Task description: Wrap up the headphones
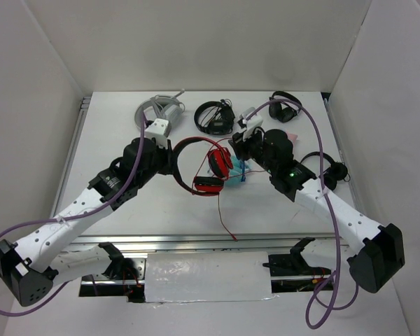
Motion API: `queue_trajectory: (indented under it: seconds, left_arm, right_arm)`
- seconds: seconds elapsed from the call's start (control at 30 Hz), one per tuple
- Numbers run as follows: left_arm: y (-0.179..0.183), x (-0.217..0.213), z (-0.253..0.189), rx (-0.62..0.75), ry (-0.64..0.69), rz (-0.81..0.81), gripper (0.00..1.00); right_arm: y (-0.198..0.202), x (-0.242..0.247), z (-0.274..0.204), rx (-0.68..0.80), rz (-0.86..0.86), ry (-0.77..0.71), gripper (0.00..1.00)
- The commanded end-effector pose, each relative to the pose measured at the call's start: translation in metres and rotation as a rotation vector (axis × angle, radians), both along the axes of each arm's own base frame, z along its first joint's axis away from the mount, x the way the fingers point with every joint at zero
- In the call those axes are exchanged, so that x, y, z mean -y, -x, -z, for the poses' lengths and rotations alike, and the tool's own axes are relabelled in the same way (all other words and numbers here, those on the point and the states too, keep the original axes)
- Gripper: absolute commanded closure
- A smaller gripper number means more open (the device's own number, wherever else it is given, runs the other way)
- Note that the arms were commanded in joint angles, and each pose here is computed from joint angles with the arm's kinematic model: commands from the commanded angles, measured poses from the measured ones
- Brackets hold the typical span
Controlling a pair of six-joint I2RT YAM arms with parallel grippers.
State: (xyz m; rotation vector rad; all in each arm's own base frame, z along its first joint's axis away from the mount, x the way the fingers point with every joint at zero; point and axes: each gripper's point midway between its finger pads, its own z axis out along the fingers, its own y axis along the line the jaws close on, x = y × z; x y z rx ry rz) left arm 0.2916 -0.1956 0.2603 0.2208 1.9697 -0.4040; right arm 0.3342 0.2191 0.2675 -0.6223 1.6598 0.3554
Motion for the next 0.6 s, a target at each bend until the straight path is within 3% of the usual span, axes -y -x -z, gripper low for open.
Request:
queue_trajectory:
  seconds: [0.0,0.23,0.57]
  left_arm:
    - [-0.001,-0.003,-0.044,0.091,0.097,-0.04,1.0]
    - [0.008,-0.006,-0.078,0.144,0.155,-0.025,1.0]
    - [0.019,-0.017,-0.149,0.248,0.249,-0.03,1.0]
  right_arm:
    - [-0.004,0.01,-0.044,0.117,0.042,-0.106,0.59]
    - [-0.016,0.017,-0.024,0.071,0.078,-0.112,0.58]
    - [-0.034,-0.011,0.011,-0.032,0.014,-0.159,0.57]
